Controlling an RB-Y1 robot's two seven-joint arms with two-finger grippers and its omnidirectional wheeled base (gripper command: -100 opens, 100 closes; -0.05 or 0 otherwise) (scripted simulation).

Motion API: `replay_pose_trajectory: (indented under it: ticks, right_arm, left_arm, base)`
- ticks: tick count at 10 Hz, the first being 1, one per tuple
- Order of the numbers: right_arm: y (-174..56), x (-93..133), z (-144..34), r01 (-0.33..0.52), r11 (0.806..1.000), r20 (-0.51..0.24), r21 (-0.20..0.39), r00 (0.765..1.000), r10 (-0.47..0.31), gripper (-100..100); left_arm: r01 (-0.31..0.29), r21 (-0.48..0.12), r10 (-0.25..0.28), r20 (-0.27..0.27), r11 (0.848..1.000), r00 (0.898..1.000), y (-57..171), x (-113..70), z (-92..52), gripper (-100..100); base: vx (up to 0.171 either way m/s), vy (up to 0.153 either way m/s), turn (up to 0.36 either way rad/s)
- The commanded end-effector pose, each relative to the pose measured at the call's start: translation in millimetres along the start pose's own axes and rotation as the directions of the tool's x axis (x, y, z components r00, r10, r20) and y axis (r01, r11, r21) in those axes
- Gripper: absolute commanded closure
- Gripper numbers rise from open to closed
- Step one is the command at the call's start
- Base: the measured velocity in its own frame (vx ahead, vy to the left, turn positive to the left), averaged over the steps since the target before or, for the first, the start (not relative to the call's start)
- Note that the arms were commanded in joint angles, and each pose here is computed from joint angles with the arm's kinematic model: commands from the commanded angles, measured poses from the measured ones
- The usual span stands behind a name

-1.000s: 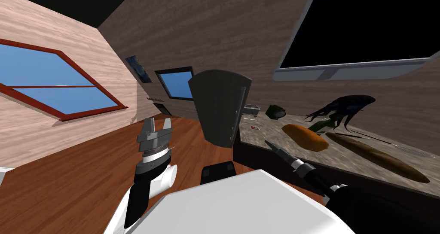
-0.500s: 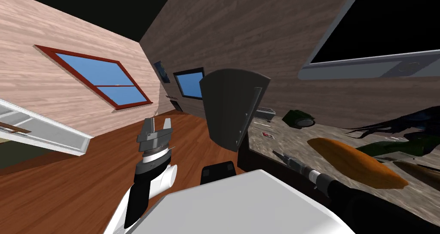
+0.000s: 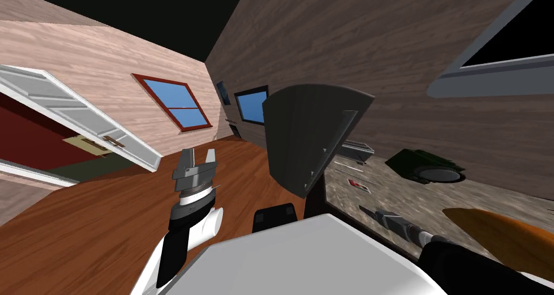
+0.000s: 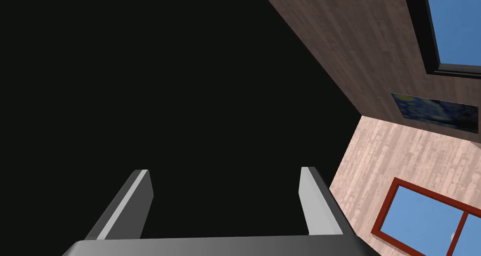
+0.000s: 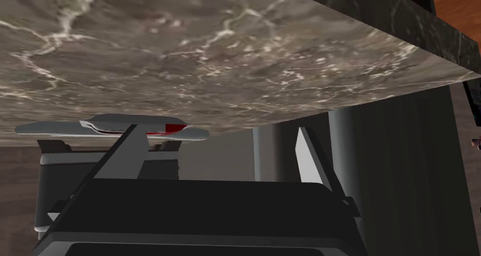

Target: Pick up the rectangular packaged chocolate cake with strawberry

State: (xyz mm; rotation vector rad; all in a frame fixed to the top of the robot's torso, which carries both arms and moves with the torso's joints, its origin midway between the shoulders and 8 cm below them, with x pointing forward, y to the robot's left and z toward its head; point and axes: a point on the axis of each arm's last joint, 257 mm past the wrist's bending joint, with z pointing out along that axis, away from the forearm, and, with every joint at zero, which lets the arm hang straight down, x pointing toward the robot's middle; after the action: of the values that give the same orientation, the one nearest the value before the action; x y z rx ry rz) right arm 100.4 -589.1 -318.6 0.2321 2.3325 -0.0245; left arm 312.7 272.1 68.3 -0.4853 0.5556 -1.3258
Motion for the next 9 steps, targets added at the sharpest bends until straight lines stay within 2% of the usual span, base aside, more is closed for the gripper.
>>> replay_pose_trajectory:
  ticks: [1, 3, 4, 5, 6, 7, 9]
  right_arm:
    - [-14, 8, -7.3, 0.031, 0.999, -0.038, 0.015, 0.999, -0.030, -100]
    - [-49, 38, -34.4, 0.138, 0.989, -0.175, 0.050, 0.976, -0.128, -100]
    - [-63, 51, -48.8, 0.187, 0.981, -0.241, 0.055, 0.956, -0.169, -100]
    - [-64, 50, -49.4, 0.198, 0.979, -0.250, 0.049, 0.951, -0.180, -100]
    - [-77, 62, -63.1, 0.247, 0.968, -0.314, 0.041, 0.923, -0.222, -100]
    - [-77, 62, -63.2, 0.247, 0.968, -0.314, 0.042, 0.923, -0.222, -100]
    - [-95, 84, -88.7, 0.325, 0.946, -0.427, 0.001, 0.855, -0.293, -100]
  left_arm:
    - [0.000, 0.000, 0.000, 0.000, 1.000, 1.000, 0, 0.0, 0.0, 0]
    - [0.000, 0.000, 0.000, 0.000, 1.000, 1.000, 0, 0.0, 0.0, 0]
    - [0.000, 0.000, 0.000, 0.000, 1.000, 1.000, 0, 0.0, 0.0, 0]
    - [0.000, 0.000, 0.000, 0.000, 1.000, 1.000, 0, 0.0, 0.0, 0]
    - [0.000, 0.000, 0.000, 0.000, 1.000, 1.000, 0, -0.1, -0.1, 0]
    - [0.000, 0.000, 0.000, 0.000, 1.000, 1.000, 0, 0.0, 0.0, 0]
    - [0.000, 0.000, 0.000, 0.000, 1.000, 1.000, 0, 0.0, 0.0, 0]
  base:
    - [0.045, -0.029, 0.148]
    - [0.067, -0.038, 0.335]
    - [0.095, -0.055, 0.457]
    - [0.075, -0.049, 0.180]
    - [0.062, -0.039, 0.252]
    - [0.037, -0.035, 0.145]
    - [0.027, -0.057, 0.316]
